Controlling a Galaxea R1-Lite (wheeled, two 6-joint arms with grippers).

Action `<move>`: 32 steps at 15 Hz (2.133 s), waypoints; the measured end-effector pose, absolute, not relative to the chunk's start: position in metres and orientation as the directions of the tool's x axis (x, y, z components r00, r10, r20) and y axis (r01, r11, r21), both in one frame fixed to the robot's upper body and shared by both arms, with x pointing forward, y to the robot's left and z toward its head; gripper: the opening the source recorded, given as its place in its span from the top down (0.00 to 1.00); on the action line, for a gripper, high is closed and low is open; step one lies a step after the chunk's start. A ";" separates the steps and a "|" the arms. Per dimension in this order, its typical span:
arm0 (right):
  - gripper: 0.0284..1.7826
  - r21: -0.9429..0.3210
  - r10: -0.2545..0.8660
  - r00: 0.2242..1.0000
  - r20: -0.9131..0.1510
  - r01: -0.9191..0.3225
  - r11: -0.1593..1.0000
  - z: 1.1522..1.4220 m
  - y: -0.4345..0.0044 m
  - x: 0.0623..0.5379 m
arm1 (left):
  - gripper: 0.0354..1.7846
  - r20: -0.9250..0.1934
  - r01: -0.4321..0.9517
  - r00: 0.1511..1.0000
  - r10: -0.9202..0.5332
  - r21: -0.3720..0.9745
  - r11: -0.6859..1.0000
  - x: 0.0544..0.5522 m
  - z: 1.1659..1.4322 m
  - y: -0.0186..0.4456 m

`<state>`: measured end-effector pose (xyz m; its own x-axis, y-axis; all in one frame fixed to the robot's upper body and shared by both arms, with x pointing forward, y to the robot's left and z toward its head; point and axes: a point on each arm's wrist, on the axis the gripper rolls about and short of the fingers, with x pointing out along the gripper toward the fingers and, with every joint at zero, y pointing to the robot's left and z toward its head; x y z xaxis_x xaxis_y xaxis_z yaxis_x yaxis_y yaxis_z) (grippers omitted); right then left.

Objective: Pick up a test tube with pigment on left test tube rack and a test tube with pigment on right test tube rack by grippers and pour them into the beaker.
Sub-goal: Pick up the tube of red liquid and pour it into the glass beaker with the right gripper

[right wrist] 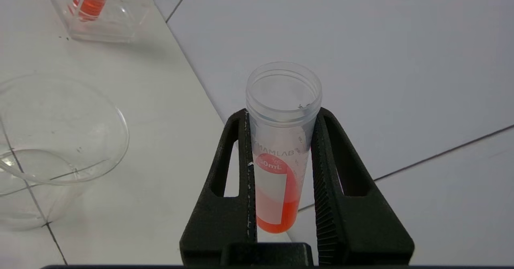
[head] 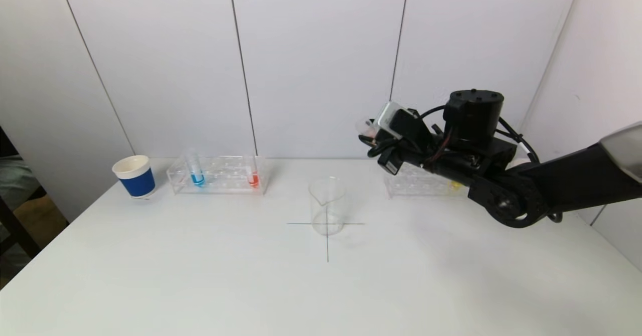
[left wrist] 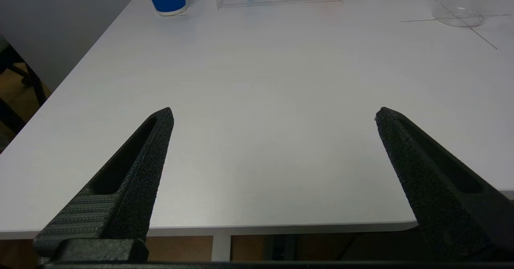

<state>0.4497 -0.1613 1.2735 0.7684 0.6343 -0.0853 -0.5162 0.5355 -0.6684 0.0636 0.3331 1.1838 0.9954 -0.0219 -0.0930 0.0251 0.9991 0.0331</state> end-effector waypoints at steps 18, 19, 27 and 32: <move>0.75 -0.767 0.675 0.736 -0.046 -0.459 0.448 1.243 -0.145 0.449 | 0.01 -0.093 0.025 0.995 -0.022 0.034 0.999 0.064 1.184 0.333; 0.75 -0.772 0.676 0.736 -0.050 -0.458 0.441 1.242 -0.145 0.449 | 0.01 -0.093 0.025 0.995 -0.022 0.033 0.999 0.064 1.184 0.333; 0.75 -0.820 0.694 0.720 -0.021 -0.409 0.399 1.237 -0.144 0.448 | 0.01 -0.093 0.025 0.995 -0.022 0.033 0.999 0.064 1.184 0.333; 0.75 -0.838 0.697 0.717 -0.018 -0.391 0.380 1.231 -0.145 0.448 | 0.01 -0.093 0.025 0.995 -0.022 0.033 0.999 0.064 1.184 0.333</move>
<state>0.4477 -0.1448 1.2305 0.7167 0.6971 -0.0181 -0.3907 0.3799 -0.8385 0.0636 0.3331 1.1837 0.9954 -0.0219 -0.0930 0.0251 0.9991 0.0331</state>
